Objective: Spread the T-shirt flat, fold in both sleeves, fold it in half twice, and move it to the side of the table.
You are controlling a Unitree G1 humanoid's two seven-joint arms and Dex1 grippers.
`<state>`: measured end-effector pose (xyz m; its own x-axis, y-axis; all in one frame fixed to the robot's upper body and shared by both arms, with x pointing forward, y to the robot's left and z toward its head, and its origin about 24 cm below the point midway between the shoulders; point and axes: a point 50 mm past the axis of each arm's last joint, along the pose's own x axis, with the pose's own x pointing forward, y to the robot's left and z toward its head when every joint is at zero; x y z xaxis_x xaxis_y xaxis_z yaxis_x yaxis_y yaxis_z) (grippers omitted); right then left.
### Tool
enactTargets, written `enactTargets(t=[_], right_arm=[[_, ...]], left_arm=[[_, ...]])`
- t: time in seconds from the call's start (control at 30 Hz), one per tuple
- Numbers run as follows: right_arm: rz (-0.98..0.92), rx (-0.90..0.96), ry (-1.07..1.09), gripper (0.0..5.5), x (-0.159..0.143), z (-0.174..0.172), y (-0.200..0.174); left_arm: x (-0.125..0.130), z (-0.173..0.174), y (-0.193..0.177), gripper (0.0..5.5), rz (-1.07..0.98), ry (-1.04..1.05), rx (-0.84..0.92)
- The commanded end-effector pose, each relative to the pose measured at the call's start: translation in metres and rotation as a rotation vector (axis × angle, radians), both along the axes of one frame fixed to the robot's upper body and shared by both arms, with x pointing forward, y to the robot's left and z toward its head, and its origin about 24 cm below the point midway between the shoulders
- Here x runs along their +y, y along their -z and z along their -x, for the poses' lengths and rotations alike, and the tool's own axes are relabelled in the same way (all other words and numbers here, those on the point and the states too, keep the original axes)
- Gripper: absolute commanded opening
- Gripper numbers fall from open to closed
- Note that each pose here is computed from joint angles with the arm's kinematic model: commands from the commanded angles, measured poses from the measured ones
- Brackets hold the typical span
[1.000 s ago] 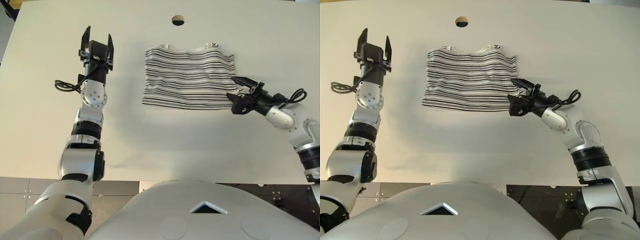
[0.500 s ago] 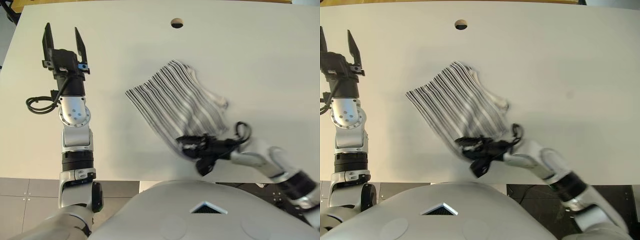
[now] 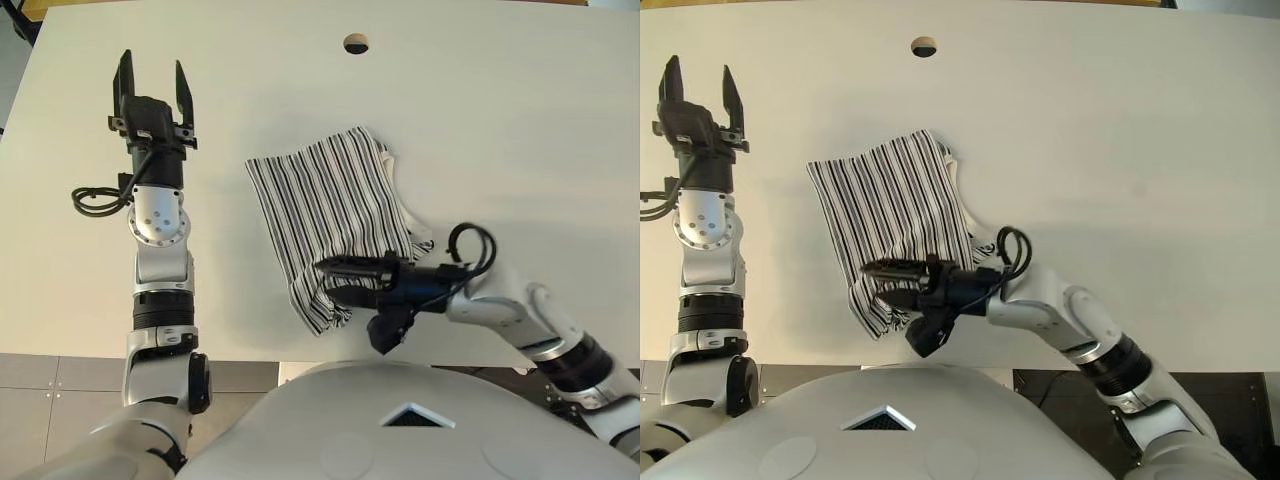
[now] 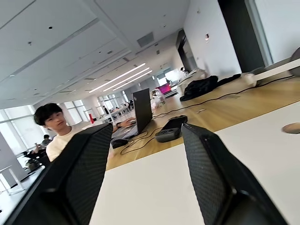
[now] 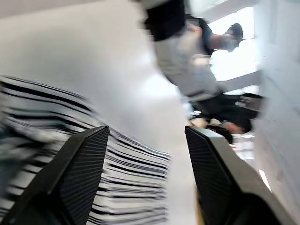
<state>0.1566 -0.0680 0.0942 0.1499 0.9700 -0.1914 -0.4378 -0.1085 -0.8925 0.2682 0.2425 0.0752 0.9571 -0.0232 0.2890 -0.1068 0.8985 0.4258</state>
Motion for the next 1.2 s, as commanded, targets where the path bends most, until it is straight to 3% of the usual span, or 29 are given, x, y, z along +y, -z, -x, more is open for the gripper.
enactTargets(t=[0.03, 0.1, 0.2, 0.33, 0.47, 0.67, 0.9, 1.0, 1.1, 1.2], right_arm=[[0.007, -0.074, 0.216, 2.99, -0.013, -0.072, -0.010], [0.016, -0.051, 0.279, 2.99, -0.010, -0.096, 0.001], [0.127, 0.010, 0.406, 2.99, -0.006, -0.129, 0.046], [0.303, 0.074, 0.495, 2.99, -0.031, -0.132, 0.098], [0.301, 0.108, 0.605, 2.99, -0.066, -0.127, 0.114], [0.166, 0.052, 0.768, 2.99, -0.107, -0.120, 0.091], [-0.068, -0.049, 0.806, 2.99, -0.091, -0.137, 0.057], [-0.298, -0.124, 0.823, 2.99, -0.109, -0.120, 0.015], [-0.239, -0.131, 0.813, 2.99, -0.135, -0.087, 0.002], [0.015, -0.079, 0.772, 2.99, -0.163, -0.056, 0.013]], left_arm=[[-0.011, -0.002, -0.005, 2.73, 0.015, 0.045, -0.027], [-0.013, -0.002, -0.004, 2.73, 0.020, 0.051, -0.022], [-0.016, -0.002, 0.001, 2.73, 0.028, 0.052, -0.011], [-0.024, -0.004, 0.004, 2.73, 0.037, 0.076, -0.004], [-0.027, -0.009, 0.003, 2.73, 0.027, 0.102, 0.001], [-0.023, -0.014, 0.007, 2.73, 0.004, 0.113, 0.021], [-0.028, -0.012, 0.013, 2.73, -0.096, 0.205, 0.053], [-0.034, 0.000, 0.008, 2.73, -0.280, 0.359, 0.037], [-0.031, 0.017, 0.004, 2.73, -0.492, 0.462, 0.023], [-0.029, 0.049, 0.013, 2.73, -0.765, 0.598, 0.070]])
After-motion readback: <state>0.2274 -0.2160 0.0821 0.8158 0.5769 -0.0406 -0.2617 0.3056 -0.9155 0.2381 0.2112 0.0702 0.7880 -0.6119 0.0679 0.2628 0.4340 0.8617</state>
